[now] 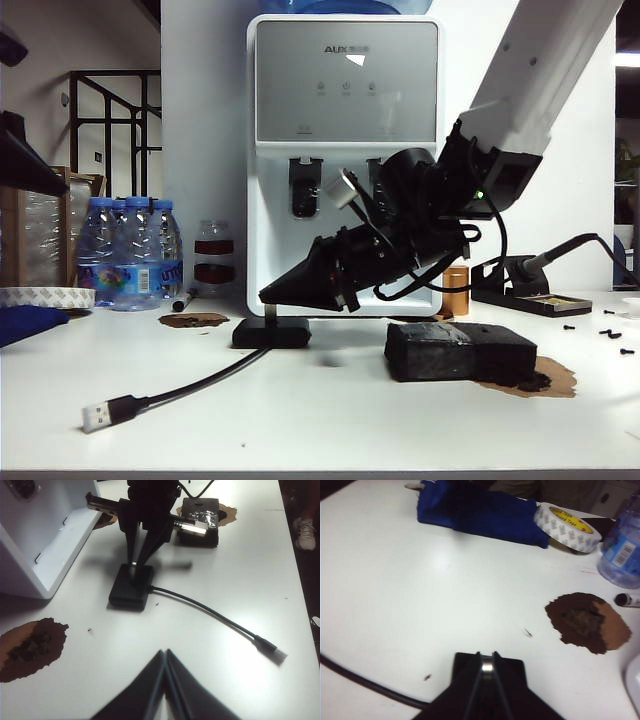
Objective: Take the USB flash drive out of the black sponge and insert it into the slot on top of the black USB adpator box.
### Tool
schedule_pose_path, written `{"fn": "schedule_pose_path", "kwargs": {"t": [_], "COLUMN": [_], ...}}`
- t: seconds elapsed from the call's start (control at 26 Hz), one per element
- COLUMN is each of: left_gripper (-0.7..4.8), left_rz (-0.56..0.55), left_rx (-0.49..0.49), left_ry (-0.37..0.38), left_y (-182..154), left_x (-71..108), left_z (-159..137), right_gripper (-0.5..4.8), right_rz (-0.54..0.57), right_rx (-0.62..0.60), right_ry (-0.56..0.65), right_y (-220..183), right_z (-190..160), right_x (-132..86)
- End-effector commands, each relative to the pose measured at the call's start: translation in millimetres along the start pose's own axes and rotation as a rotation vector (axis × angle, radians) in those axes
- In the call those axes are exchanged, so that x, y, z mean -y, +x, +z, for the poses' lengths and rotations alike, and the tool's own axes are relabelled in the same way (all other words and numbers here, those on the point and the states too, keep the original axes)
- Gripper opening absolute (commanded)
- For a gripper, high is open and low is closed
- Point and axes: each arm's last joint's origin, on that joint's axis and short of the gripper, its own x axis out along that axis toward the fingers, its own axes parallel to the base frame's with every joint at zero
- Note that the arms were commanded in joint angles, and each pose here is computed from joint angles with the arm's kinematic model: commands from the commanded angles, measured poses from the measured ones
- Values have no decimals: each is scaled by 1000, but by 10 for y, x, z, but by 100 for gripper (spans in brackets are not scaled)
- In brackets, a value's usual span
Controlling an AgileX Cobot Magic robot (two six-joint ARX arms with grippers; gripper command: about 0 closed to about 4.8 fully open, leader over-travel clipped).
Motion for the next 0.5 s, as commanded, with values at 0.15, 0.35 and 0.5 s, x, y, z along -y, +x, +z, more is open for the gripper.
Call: {"fn": "schedule_pose_path", "kwargs": {"t": [0.15,0.35,0.5], "left_gripper": [-4,-4,-4], "left_rz": [3,3,2], "left_rx": [7,7,7], "left_ry": [13,14,13], "left_y": [-8,-7,-7], "left_x": [-2,-2,-1], "left_z": [9,10,9], "right_gripper": [-4,-4,-4], "right_rz": [-50,-11,14], "right_rx": [-92,-91,-53], "right_ry": [34,72,68], "right_y": [-77,-90,-82], "right_z": [-110,-129,-107], "right_x": [26,2,1]}}
